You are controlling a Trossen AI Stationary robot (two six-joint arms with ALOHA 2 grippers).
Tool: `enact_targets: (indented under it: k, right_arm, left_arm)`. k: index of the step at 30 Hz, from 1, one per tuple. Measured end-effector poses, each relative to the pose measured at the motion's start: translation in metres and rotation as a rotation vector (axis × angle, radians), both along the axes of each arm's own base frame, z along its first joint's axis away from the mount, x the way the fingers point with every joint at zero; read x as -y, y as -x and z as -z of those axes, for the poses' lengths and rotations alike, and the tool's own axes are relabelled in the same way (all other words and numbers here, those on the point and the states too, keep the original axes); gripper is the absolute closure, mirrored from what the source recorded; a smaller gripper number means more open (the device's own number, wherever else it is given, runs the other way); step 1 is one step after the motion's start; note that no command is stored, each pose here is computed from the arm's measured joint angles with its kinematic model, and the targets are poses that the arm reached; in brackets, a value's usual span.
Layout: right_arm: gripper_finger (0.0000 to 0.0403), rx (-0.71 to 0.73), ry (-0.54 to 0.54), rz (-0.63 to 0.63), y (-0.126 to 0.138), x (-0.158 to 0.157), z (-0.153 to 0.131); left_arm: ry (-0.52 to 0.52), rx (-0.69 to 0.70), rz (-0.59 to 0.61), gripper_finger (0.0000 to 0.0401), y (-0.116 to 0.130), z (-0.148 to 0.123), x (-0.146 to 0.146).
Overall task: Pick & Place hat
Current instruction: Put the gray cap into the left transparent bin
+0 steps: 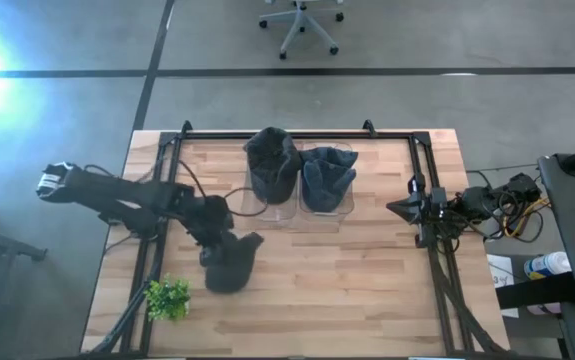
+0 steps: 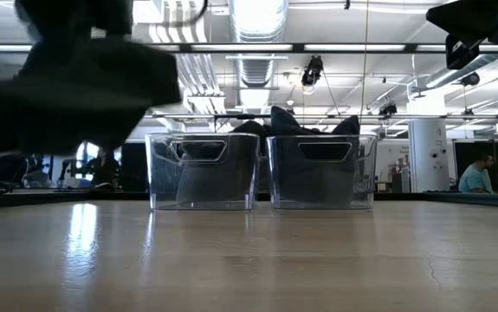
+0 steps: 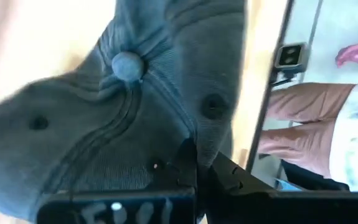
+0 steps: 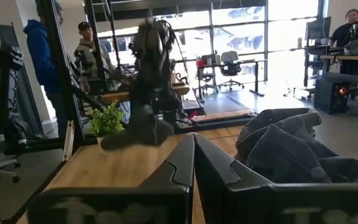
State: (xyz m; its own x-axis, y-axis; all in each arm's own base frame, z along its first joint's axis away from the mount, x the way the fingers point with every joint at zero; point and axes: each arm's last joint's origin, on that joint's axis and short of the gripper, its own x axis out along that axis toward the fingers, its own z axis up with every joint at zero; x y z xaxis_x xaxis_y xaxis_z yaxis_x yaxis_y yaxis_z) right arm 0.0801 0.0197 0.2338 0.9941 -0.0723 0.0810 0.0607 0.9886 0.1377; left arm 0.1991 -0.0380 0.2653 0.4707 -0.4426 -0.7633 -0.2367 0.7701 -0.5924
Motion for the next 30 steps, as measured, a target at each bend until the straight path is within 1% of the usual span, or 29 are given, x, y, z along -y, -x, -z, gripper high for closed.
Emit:
enact_targets:
  k: [3,6,8,11,13,15,19,23,24,28,30]
  right_arm:
    - [0.0394,-0.002,0.024,0.003,0.000,0.000,0.000]
    - [0.0394,-0.007,0.100,0.009,0.000,0.000,0.000]
    - [0.0394,-0.008,0.120,0.010,0.000,0.000,0.000]
    - [0.0394,-0.006,0.102,0.009,0.000,0.000,0.000]
    - [0.0394,-0.005,0.100,0.006,0.000,0.000,0.000]
    - [0.0394,-0.006,0.104,-0.016,0.000,0.000,0.000]
    - [0.0394,-0.040,0.155,-0.127,-0.002,0.000,0.005]
    - [0.0394,-0.056,0.185,-0.222,-0.004,0.000,0.011]
    - [0.0394,-0.059,0.186,-0.228,-0.004,0.000,0.014]
    - [0.0394,-0.057,0.158,-0.179,-0.006,0.004,0.026]
    - [0.0394,-0.044,0.140,-0.157,-0.007,0.006,0.030]
  left_arm:
    - [-0.091,0.052,-0.009,0.0400,0.003,-0.039,-0.003]
    - [-0.265,0.140,-0.030,0.0400,0.007,-0.074,-0.008]
    - [-0.393,0.193,-0.049,0.0400,0.006,-0.089,-0.011]
    - [-0.573,0.246,-0.065,0.0400,0.000,-0.102,-0.016]
    - [-0.662,0.249,-0.060,0.0400,-0.007,-0.104,-0.019]
    - [-0.735,0.227,-0.035,0.0400,-0.017,-0.099,-0.022]
    - [-0.925,0.132,-0.009,0.0401,-0.037,-0.083,-0.032]
    - [-0.992,0.086,0.027,0.0401,-0.051,-0.074,-0.041]
    - [-1.014,0.076,0.025,0.0401,-0.053,-0.073,-0.044]
    - [-1.149,0.032,0.036,0.0401,-0.058,-0.074,-0.053]
    - [-1.169,0.043,0.031,0.0401,-0.060,-0.078,-0.057]
